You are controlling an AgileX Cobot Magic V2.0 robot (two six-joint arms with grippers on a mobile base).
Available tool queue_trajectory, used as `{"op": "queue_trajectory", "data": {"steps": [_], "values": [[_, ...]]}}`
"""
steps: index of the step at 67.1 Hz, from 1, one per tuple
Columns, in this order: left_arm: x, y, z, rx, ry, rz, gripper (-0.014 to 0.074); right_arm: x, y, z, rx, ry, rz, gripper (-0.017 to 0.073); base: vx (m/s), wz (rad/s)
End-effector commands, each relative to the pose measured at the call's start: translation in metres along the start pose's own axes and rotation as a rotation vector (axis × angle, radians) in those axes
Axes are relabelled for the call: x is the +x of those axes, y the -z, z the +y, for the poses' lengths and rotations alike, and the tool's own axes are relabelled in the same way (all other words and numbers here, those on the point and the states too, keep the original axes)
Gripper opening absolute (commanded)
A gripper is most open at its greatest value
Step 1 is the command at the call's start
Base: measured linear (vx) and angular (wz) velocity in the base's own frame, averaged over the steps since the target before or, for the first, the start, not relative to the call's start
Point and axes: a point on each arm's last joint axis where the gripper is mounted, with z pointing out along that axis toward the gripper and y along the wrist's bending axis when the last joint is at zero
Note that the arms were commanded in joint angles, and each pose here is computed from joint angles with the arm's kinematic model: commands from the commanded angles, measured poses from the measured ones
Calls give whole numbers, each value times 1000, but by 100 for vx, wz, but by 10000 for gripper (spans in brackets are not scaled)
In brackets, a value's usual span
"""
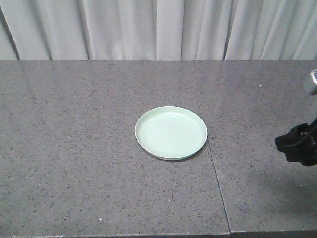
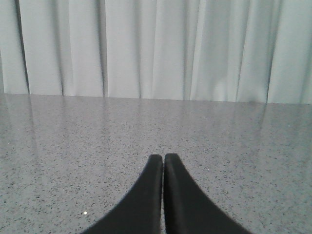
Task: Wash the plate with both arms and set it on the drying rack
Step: 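Move the right gripper down to the rim of the green plate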
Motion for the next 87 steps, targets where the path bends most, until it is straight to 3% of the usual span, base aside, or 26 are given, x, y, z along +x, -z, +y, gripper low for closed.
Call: {"op": "queue_trajectory", "data": {"steps": [1,11,42,71,87], "values": [[-17,3,-1,11,9,-117,-6,-21,-4,6,4,73,-34,484,0,0],[-17,3,-1,11,9,-117,-6,-38,-28,16,-35,91,37,484,0,0],[-17,3,-1,11,9,-117,-6,-90,-87,17,-84,-52,221,484,0,0],[-17,3,-1,11,9,-117,-6,-114,-151,13,-93,-96,300,484,0,0],[-17,3,-1,11,9,-117,-6,-121,-172,18,-162,-147,299,460,0,0]]}}
